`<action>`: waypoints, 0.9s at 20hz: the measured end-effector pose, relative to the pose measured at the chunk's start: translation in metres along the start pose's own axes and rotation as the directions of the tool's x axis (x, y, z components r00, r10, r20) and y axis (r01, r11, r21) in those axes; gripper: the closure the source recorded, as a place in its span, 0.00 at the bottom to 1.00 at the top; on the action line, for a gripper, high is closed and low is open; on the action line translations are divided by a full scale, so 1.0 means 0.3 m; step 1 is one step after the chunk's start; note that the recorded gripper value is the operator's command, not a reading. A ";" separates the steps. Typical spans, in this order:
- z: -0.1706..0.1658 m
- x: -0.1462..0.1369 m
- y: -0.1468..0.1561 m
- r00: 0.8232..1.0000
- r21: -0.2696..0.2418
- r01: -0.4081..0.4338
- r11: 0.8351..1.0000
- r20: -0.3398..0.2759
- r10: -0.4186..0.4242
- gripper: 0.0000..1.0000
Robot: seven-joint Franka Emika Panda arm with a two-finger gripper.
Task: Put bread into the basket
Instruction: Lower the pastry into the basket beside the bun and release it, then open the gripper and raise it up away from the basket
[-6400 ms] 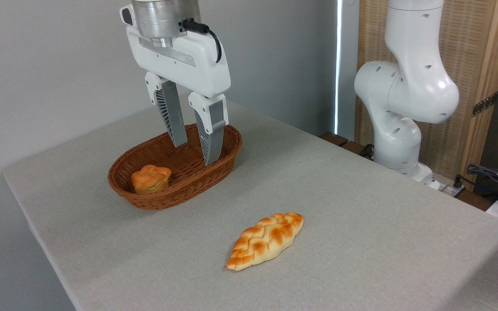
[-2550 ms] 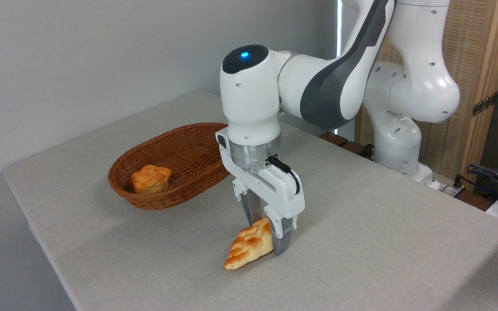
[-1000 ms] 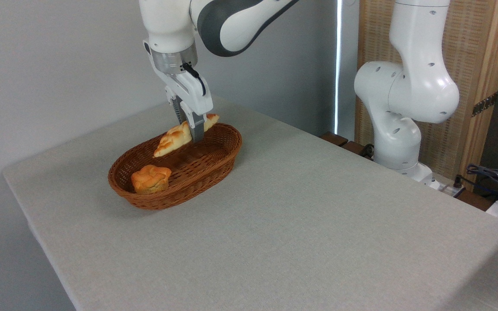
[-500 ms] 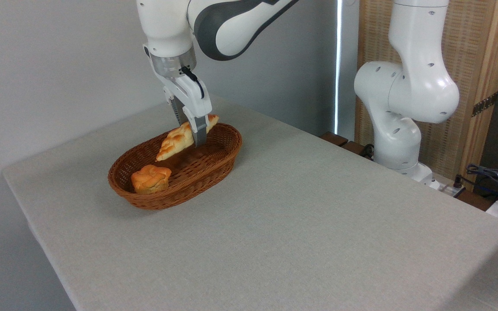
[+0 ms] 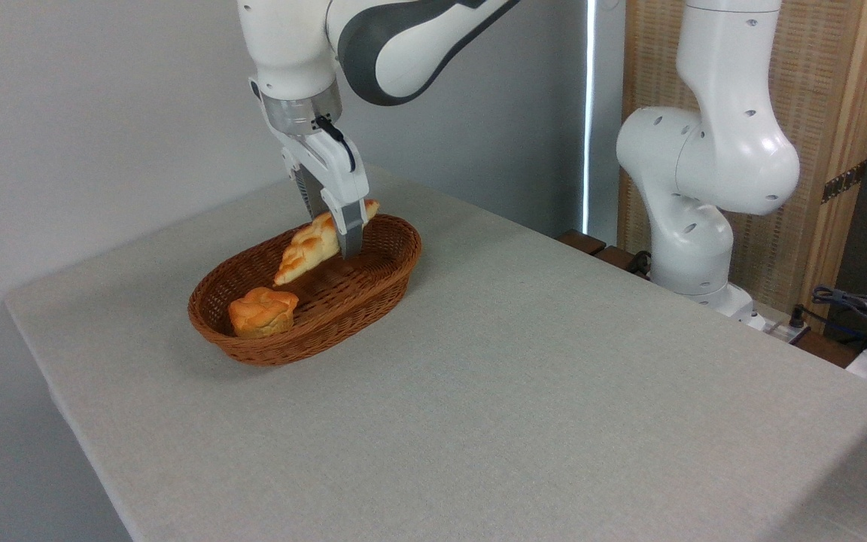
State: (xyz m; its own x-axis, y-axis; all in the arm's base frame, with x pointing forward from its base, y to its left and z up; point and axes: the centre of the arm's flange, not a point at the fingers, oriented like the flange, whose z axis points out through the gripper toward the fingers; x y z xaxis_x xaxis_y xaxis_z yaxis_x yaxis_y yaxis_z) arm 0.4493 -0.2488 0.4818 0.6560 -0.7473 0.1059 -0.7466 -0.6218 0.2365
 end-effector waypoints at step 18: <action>-0.303 -0.010 -0.068 1.000 0.072 0.003 0.997 -0.017 -0.002 0.00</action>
State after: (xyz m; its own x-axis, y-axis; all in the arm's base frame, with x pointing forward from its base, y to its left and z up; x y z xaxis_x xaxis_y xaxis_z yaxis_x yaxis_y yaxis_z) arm 0.4726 -0.2126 0.5646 0.6591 -0.7421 0.1219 -0.7507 -0.6394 0.1664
